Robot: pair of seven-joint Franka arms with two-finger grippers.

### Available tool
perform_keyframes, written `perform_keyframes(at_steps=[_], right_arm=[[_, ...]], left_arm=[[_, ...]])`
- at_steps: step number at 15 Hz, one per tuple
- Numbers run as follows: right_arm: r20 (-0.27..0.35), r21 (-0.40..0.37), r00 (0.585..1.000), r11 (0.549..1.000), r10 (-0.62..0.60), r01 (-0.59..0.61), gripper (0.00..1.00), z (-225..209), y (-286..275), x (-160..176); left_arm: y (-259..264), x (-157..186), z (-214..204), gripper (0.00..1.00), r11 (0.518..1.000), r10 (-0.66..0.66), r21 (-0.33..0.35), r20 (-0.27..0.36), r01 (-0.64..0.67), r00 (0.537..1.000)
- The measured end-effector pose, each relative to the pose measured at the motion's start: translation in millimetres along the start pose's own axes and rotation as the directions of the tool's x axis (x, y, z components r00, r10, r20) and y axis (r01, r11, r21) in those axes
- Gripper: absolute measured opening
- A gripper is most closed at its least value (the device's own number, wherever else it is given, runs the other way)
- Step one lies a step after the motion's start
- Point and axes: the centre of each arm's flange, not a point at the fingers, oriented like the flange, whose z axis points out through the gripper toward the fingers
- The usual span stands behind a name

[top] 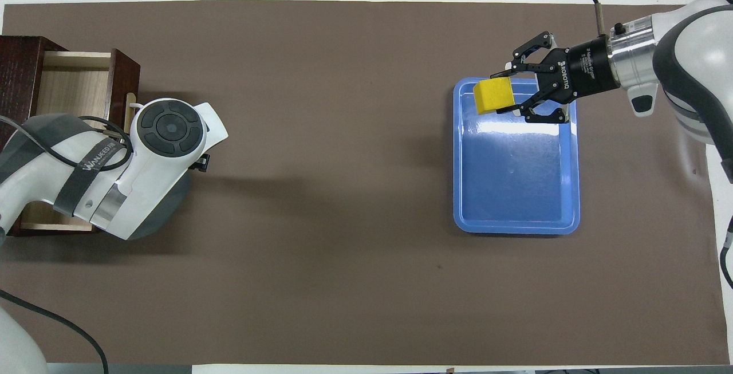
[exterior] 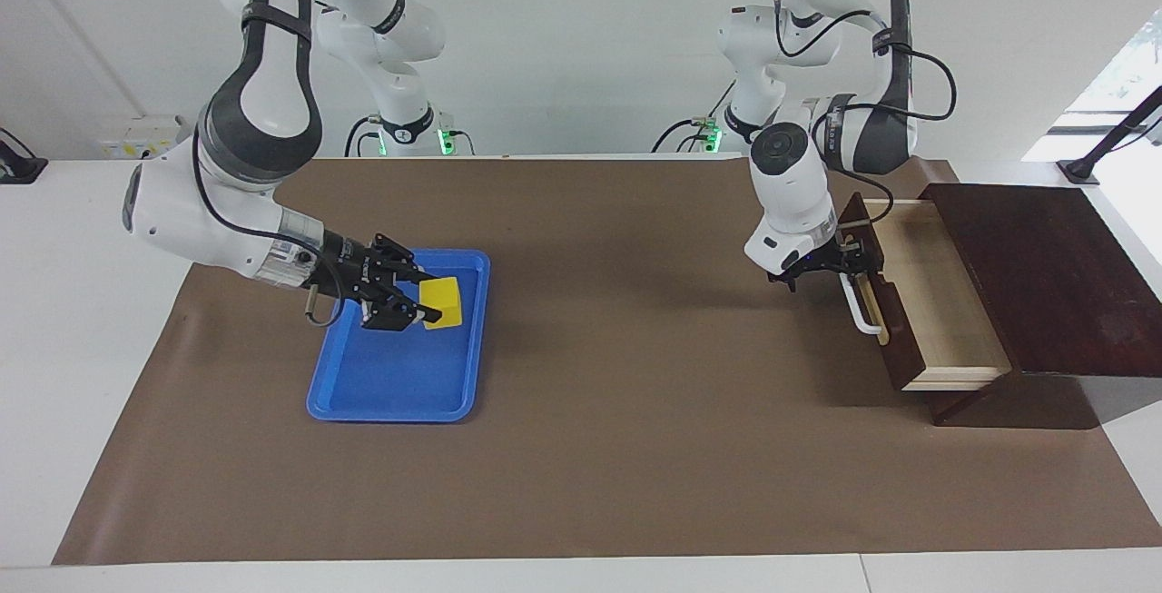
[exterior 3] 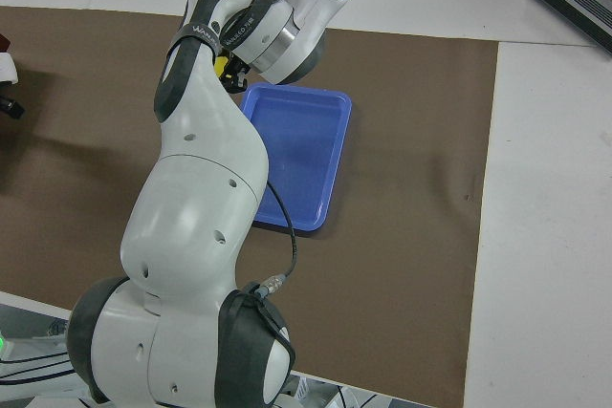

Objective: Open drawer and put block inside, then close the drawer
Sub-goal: 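Lift the yellow cube with the right gripper while the left gripper opens the drawer, then carry the cube with the right gripper toward the approaching left gripper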

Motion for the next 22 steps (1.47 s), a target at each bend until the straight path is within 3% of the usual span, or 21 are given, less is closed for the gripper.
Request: perform_keyframes(at_steps=[6, 11, 18, 22], right_arm=[[0.0, -0.001, 1.0, 1.0, 0.007, -0.007, 0.55, 0, 0, 0], [0.005, -0.015, 0.994, 0.994, 0.105, -0.105, 0.55, 2, 2, -1], [0.012, -0.043, 0.991, 0.99, 0.133, -0.132, 0.55, 6, 5, -5], [0.013, -0.045, 0.991, 0.991, 0.131, -0.13, 0.55, 7, 5, -7]], left_arm=[[6, 0, -3, 1.0, 1.0, 0.009, -0.001, -0.005, -0.009, 1.0], [5, 0, -4, 1.0, 1.0, 0.008, -0.001, -0.002, -0.008, 1.0], [-12, 12, -37, 1.0, 1.0, -0.02, -0.003, -0.015, 0.02, 1.0], [-17, 17, -57, 1.0, 0.994, -0.068, -0.085, -0.005, 0.068, 0.998]])
